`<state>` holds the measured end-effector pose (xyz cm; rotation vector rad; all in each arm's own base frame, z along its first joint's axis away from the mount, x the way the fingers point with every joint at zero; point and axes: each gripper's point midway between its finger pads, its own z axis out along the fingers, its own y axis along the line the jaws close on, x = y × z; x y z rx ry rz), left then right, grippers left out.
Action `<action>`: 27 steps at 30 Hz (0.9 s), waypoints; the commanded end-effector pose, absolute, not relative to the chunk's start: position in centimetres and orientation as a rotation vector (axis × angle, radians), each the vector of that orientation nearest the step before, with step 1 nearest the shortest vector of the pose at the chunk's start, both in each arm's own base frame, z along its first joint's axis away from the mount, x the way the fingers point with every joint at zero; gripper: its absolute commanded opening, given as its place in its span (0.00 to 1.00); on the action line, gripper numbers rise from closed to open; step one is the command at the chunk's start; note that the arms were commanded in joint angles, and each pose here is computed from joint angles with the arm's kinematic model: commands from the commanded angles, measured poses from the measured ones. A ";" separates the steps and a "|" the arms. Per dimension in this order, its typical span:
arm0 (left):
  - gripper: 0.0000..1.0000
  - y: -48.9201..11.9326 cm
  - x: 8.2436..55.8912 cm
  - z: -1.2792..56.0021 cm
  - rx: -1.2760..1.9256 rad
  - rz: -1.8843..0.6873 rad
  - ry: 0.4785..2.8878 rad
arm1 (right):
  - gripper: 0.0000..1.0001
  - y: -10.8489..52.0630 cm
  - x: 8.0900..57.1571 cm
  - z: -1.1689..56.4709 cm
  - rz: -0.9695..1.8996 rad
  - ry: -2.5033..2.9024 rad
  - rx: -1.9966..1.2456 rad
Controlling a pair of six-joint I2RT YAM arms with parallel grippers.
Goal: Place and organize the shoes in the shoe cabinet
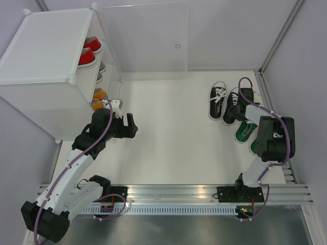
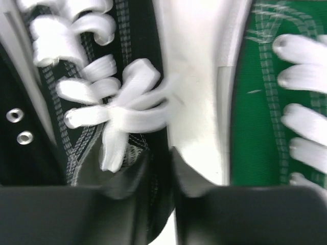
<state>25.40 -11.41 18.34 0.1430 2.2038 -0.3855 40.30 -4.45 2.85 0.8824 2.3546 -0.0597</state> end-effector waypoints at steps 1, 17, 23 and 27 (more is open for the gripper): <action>0.95 -11.7 25.9 18.8 0.188 -0.393 2.168 | 0.15 -7.2 40.2 3.2 -0.225 2.323 0.909; 0.94 -11.6 25.9 18.7 0.186 -0.382 2.170 | 0.01 -5.6 41.0 11.4 -0.065 2.146 0.755; 0.94 -11.6 25.9 18.8 0.186 -0.383 2.167 | 0.01 -4.2 41.4 19.4 -0.010 1.985 0.633; 0.94 -11.6 25.9 18.8 0.186 -0.383 2.168 | 0.01 0.8 42.3 23.0 0.097 1.976 0.430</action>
